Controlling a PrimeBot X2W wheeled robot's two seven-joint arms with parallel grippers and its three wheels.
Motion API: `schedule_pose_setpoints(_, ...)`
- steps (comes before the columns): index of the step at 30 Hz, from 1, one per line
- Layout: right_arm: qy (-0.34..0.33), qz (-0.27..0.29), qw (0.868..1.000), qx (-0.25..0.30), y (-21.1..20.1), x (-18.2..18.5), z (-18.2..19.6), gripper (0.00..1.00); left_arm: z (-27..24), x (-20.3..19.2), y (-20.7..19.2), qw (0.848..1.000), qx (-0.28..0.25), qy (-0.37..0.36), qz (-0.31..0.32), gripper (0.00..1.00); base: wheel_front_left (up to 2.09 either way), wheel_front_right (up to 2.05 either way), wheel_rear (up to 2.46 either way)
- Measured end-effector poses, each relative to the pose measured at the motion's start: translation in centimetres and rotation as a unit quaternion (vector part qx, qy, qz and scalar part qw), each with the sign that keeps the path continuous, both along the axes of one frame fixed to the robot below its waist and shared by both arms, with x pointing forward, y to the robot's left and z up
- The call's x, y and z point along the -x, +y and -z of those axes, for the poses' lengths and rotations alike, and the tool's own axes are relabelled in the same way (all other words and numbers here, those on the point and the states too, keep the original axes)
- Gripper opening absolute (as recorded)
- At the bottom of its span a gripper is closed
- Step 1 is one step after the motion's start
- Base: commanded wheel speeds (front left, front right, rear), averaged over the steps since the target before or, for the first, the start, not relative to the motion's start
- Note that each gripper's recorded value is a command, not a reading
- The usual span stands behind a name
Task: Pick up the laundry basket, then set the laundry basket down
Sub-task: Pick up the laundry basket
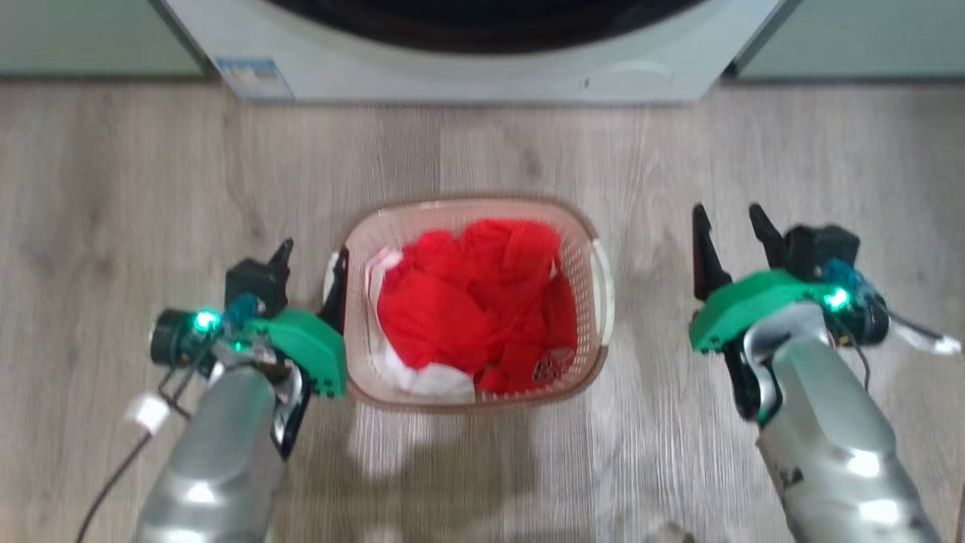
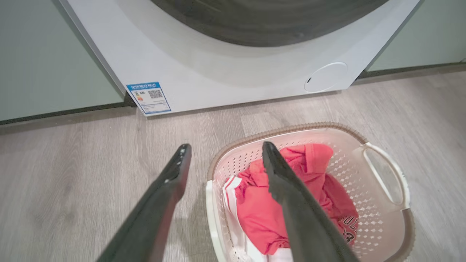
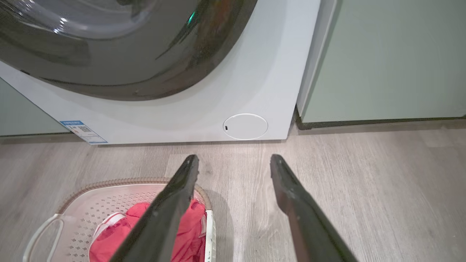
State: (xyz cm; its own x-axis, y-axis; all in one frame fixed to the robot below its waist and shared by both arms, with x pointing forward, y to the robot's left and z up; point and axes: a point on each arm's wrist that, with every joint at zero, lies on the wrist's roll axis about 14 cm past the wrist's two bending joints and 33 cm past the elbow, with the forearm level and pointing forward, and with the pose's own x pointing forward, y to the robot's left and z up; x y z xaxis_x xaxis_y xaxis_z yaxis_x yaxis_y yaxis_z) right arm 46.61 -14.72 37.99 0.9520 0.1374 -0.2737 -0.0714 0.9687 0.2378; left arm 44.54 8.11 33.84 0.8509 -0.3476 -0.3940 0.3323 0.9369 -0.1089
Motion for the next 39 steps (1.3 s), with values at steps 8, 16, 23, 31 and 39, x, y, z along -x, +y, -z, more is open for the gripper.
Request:
schedule_pose_setpoints(8, 0.081, -0.028, 0.996, -0.002, 1.8, -2.2, 6.7, 1.00, 5.8, -2.1, 0.3, 0.997, -0.024, 0.070, 0.020, 1.00, 0.00, 0.00, 0.00)
schedule_pose_setpoints(16, 0.186, -0.052, 0.981, -0.030, 4.0, -1.4, 12.8, 1.00, 11.7, 0.2, 0.9, 0.984, -0.059, 0.161, 0.043, 1.00, 0.00, 0.00, 0.00)
schedule_pose_setpoints(23, 0.254, -0.057, 0.965, -0.042, 4.6, -0.6, 16.2, 1.00, 14.2, 1.3, 0.4, 0.974, -0.067, 0.207, 0.063, 1.00, 0.00, 0.00, 0.00)
schedule_pose_setpoints(31, 0.302, -0.065, 0.949, -0.060, 5.8, 0.2, 18.6, 1.00, 16.1, 1.8, -0.2, 0.964, -0.068, 0.244, 0.076, 1.00, 0.00, 0.00, 0.00)
schedule_pose_setpoints(39, 0.328, -0.077, 0.939, -0.063, 6.5, 0.6, 20.4, 1.00, 17.8, 2.8, -0.6, 0.952, -0.074, 0.282, 0.096, 1.00, 0.00, 0.00, 0.00)
